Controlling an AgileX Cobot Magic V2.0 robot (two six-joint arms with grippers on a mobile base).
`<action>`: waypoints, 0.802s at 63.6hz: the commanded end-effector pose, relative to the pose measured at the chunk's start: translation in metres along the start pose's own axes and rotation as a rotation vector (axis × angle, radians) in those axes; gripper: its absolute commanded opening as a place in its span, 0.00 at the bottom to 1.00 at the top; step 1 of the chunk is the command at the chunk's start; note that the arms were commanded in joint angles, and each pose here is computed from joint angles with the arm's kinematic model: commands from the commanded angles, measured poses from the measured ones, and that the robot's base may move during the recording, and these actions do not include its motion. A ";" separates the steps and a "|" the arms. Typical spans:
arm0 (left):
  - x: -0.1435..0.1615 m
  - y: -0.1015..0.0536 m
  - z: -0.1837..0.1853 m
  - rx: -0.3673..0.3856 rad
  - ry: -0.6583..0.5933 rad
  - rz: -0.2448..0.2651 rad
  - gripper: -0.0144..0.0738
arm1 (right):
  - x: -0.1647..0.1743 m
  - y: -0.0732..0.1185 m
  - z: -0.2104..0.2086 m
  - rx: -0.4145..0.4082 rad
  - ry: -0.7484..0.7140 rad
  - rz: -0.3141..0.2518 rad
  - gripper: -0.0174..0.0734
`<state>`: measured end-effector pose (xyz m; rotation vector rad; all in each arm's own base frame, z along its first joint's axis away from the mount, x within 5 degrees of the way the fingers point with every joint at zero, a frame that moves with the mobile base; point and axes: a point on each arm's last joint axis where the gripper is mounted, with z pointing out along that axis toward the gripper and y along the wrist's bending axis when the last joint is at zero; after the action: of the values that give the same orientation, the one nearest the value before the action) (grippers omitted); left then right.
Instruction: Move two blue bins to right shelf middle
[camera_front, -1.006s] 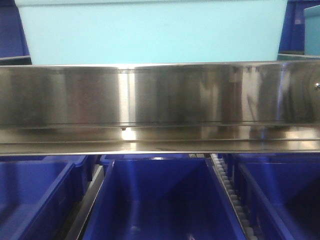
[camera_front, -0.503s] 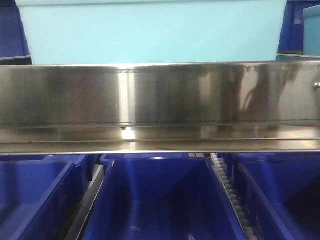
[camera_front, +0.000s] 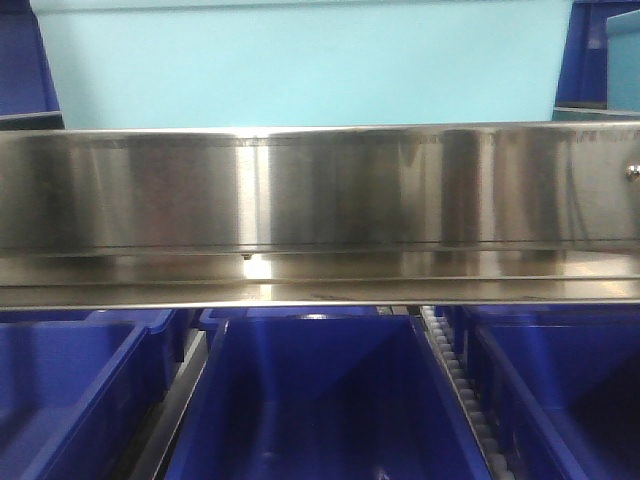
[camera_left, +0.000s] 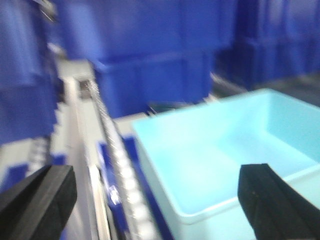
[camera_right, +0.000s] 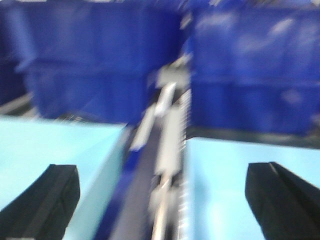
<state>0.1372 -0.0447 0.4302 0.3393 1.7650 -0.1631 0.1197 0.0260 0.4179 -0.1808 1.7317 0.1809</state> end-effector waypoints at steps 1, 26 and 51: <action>-0.015 -0.004 0.019 0.033 0.068 -0.007 0.80 | -0.018 0.010 0.017 -0.078 0.079 -0.016 0.82; -0.061 0.000 0.110 -0.033 0.457 -0.105 0.80 | -0.073 0.055 0.124 -0.219 0.583 -0.010 0.82; -0.029 -0.005 0.210 -0.076 0.733 -0.135 0.80 | -0.049 0.069 0.221 -0.189 0.739 0.018 0.82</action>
<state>0.3282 -0.1098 0.4204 0.2424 2.4864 -0.0757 0.3147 0.1401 0.4412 -0.4098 2.4180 0.3421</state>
